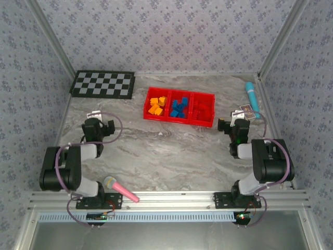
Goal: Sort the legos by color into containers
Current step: Reset both arms
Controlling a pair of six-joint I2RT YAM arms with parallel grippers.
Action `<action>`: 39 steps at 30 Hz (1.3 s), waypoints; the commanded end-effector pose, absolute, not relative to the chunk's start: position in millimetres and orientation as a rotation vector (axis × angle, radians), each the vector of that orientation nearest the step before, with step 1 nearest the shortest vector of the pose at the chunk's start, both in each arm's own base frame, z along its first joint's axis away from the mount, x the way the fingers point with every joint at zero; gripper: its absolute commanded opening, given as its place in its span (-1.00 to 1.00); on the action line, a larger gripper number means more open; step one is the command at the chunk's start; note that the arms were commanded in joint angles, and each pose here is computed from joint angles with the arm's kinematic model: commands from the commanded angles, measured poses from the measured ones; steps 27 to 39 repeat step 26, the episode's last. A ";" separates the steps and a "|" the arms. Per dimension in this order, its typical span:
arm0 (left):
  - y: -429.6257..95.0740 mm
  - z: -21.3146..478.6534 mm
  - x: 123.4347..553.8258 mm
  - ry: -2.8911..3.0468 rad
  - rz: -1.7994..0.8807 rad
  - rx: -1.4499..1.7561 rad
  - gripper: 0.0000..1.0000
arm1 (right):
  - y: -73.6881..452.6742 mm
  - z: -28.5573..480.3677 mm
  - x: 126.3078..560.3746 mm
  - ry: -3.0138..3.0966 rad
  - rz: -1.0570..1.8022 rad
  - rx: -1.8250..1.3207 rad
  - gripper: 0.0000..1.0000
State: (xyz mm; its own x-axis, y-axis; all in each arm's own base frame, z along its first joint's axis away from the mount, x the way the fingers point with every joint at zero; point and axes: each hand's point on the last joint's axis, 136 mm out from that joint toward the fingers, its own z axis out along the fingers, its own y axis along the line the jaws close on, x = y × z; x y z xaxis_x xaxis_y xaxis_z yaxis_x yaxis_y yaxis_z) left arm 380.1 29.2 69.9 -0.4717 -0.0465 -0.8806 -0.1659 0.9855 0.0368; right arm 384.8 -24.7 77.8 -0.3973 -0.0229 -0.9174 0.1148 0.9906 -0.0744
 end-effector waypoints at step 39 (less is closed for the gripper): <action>16.1 89.1 397.4 1.960 0.068 -0.089 1.00 | -26.8 87.0 390.1 1.946 -0.148 0.089 0.99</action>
